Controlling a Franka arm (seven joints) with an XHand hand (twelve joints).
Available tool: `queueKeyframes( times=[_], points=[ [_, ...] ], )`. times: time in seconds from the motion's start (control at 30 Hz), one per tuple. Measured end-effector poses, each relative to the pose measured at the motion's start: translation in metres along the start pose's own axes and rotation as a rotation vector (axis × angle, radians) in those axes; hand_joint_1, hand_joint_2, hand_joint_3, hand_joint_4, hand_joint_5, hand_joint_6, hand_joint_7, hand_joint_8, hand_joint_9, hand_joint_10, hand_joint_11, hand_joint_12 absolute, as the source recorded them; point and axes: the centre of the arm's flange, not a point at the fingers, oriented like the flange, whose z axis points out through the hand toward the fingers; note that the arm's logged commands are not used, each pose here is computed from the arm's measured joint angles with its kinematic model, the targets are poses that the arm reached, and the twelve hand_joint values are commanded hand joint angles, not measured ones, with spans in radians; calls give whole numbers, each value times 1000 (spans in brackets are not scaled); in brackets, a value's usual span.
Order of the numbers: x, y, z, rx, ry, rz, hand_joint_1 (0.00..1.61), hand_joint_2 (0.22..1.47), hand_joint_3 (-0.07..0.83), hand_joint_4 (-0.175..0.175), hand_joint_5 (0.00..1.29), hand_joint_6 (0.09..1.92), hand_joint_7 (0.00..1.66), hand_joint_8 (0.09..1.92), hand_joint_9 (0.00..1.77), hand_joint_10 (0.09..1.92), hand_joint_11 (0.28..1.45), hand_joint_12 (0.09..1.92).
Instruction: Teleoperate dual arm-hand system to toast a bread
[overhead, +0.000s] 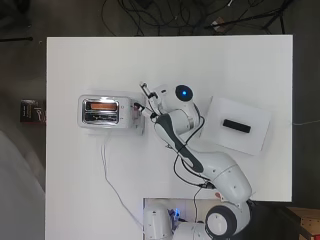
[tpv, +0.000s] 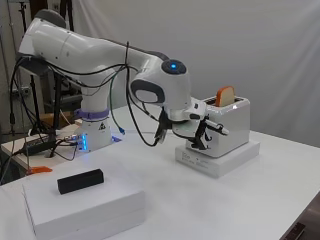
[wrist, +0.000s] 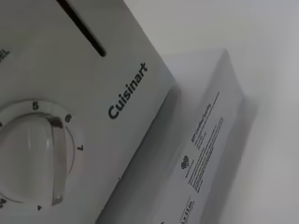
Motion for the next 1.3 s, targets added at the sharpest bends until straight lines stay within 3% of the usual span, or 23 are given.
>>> queueKeyframes(
  times=[0.17, 0.3, 0.53, 0.6, 0.67, 0.7, 0.77, 0.83, 1.03, 1.17, 1.2, 1.23, 1.3],
  points=[
    [-8, 5, 24, 2, 28, 63, 382, 1261, 9, -155, 327, 87, 1245, 1920, 1595, 1920, 1254, 1920],
    [-23, 10, 50, 28, 73, 108, 611, 1258, -3, -117, 358, 87, 1239, 1920, 1601, 1920, 1252, 1919],
    [-28, 18, 79, 69, 99, 87, 799, 1232, -5, -103, 354, 87, 1244, 1920, 1577, 1920, 1209, 1894],
    [-26, 21, 76, 65, 99, 85, 343, 1166, -13, -102, 349, 87, 1231, 1920, 1565, 1920, 1203, 1883],
    [-17, 20, 57, 35, 93, 75, 132, 1143, -3, -103, 335, 87, 1191, 1920, 1539, 1920, 1202, 1891],
    [-9, 17, 43, 11, 86, 63, 108, 1146, 1, -105, 319, 87, 1104, 1920, 1475, 1920, 1175, 1894],
    [10, 8, 6, -48, 73, 40, 82, 1146, 0, -107, 316, 87, 905, 1920, 1269, 1920, 1014, 1899],
    [32, -6, -41, -117, 62, 6, 55, 1140, -1, -116, 345, 87, 910, 1920, 1266, 1920, 1003, 1914],
    [86, -104, -182, -341, -12, -57, 21, 1131, -2, -137, 338, 87, 851, 1920, 1119, 1920, 792, 1851],
    [93, -165, -227, -439, -109, -5, 1, 1142, 1, -86, 545, 87, 843, 1920, 1041, 1920, 676, 1740],
    [91, -172, -228, -444, -135, 11, 0, 1143, 0, -87, 531, 87, 798, 1920, 978, 1882, 619, 1607],
    [89, -177, -228, -447, -157, 26, 0, 1143, 0, -86, 502, 87, 741, 1776, 897, 1648, 571, 1295],
    [84, -186, -225, -452, -181, 56, 0, 1138, 0, -74, 450, 87, 699, 1266, 822, 926, 594, 541]
  ],
)
